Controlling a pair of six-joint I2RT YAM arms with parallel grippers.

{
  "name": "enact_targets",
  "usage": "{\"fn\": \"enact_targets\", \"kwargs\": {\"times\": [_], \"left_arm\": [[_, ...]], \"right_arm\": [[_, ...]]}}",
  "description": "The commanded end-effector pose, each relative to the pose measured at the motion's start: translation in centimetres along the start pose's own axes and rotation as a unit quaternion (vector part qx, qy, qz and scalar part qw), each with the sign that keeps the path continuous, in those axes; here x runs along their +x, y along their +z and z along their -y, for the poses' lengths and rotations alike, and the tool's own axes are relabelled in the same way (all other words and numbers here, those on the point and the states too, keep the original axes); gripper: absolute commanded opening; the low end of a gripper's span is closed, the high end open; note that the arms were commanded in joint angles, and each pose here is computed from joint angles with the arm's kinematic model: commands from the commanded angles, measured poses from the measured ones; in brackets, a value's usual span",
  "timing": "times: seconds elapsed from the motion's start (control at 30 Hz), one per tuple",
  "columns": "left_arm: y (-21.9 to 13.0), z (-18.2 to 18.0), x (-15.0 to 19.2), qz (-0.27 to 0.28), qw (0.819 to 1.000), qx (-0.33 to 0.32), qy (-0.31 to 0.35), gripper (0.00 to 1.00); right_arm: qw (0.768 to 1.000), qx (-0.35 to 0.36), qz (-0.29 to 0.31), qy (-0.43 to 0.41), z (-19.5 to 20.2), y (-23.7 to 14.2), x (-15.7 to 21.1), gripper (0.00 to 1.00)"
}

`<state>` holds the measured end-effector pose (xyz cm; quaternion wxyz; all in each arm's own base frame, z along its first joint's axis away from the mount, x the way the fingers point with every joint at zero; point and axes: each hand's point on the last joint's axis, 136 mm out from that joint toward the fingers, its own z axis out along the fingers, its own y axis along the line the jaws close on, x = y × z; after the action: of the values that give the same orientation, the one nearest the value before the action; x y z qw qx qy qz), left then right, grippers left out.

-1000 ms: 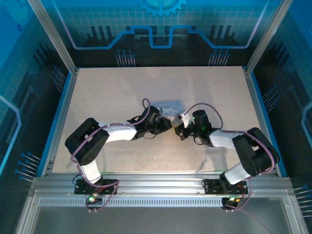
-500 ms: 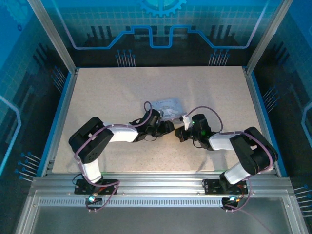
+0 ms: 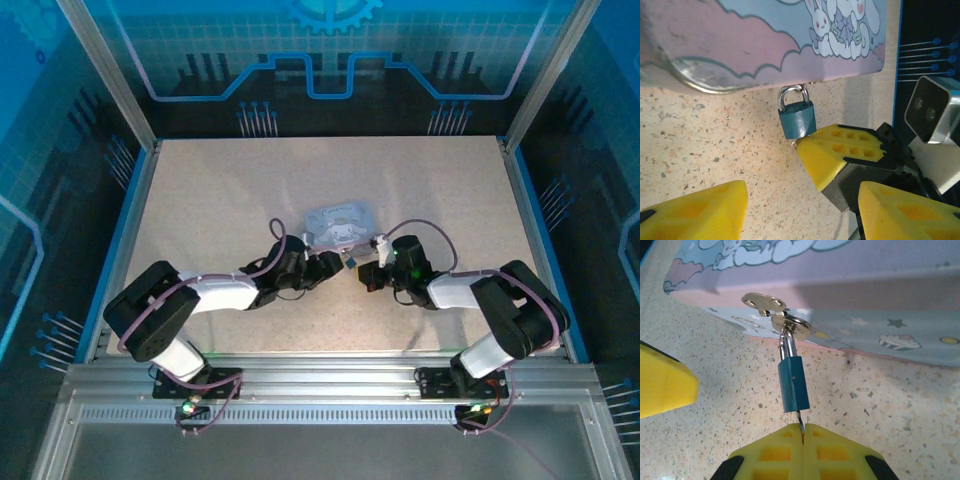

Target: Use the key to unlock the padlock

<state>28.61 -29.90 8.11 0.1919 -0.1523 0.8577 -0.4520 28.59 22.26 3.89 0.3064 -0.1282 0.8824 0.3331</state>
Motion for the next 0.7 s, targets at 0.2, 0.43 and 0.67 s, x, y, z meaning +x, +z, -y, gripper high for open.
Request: {"fn": "enact_targets", "kwargs": {"times": [0.2, 0.43, 0.67], "left_arm": [[1.4, 1.0, -0.6, 0.012, 0.997, 0.058, -0.053, 0.56], [2.6, 0.9, -0.5, 0.006, 0.997, 0.055, -0.057, 0.52], [4.0, 0.8, -0.7, 0.008, 0.997, 0.053, -0.058, 0.47]], "right_arm": [[0.993, -0.027, -0.035, 0.106, -1.9, 0.0, 0.3, 0.00], [0.989, -0.018, -0.046, 0.138, -1.9, -0.1, 0.5, 0.00], [0.987, -0.020, -0.053, 0.151, -2.0, 0.0, 0.6, 0.00]]}}
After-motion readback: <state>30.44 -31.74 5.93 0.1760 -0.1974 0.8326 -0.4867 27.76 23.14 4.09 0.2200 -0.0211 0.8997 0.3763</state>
